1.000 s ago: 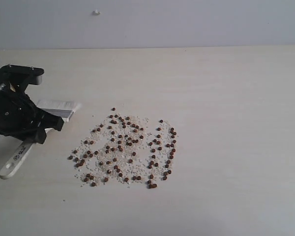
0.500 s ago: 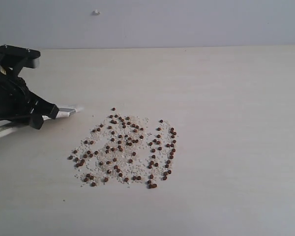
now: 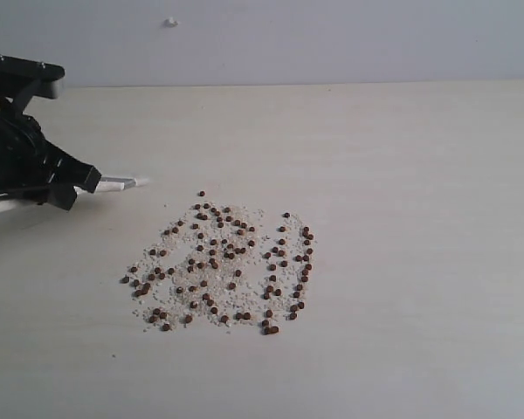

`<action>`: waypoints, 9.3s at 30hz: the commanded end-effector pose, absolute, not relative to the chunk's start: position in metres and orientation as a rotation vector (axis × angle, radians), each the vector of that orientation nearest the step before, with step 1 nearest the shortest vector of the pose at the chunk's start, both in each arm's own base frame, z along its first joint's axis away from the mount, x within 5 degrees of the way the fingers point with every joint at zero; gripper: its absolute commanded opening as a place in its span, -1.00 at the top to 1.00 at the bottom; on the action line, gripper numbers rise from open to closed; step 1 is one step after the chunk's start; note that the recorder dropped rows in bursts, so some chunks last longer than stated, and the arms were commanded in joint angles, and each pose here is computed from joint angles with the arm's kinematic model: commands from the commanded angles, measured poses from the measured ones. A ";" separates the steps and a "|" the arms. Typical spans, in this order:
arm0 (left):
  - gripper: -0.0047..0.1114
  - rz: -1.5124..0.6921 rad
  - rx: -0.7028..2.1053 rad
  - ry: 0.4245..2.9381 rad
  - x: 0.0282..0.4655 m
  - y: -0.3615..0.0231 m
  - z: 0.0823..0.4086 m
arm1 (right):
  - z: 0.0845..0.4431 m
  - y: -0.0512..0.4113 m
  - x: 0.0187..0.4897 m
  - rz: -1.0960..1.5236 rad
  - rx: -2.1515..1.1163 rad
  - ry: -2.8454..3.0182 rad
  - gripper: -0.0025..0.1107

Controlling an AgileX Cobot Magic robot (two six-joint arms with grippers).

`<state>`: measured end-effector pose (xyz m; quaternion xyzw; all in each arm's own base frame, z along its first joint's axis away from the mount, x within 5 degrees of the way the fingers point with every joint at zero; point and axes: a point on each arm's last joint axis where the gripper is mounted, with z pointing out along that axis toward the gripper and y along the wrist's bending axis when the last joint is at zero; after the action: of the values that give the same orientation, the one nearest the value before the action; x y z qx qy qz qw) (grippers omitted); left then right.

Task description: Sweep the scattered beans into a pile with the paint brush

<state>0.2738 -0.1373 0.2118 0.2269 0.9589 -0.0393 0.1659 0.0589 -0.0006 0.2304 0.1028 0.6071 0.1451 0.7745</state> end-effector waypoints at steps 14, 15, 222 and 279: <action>0.92 -0.229 0.684 2.632 0.272 -0.145 0.254 | 0.289 0.071 0.199 0.356 -0.737 1.310 0.96; 0.92 -0.241 0.703 2.635 0.271 -0.146 0.253 | 0.284 0.075 0.213 0.367 -0.798 1.299 0.96; 0.91 -1.238 0.931 1.451 0.369 -0.157 0.294 | 0.199 0.223 0.392 1.477 -0.987 1.688 0.96; 0.92 -1.316 1.168 1.526 0.340 -0.203 0.281 | 0.223 0.222 0.390 1.382 -1.049 1.534 0.38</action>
<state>0.3405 -0.2016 0.2784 0.4684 0.6063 -0.5104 0.3904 0.3893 0.2210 0.2160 -0.4180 0.6127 0.5440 0.3924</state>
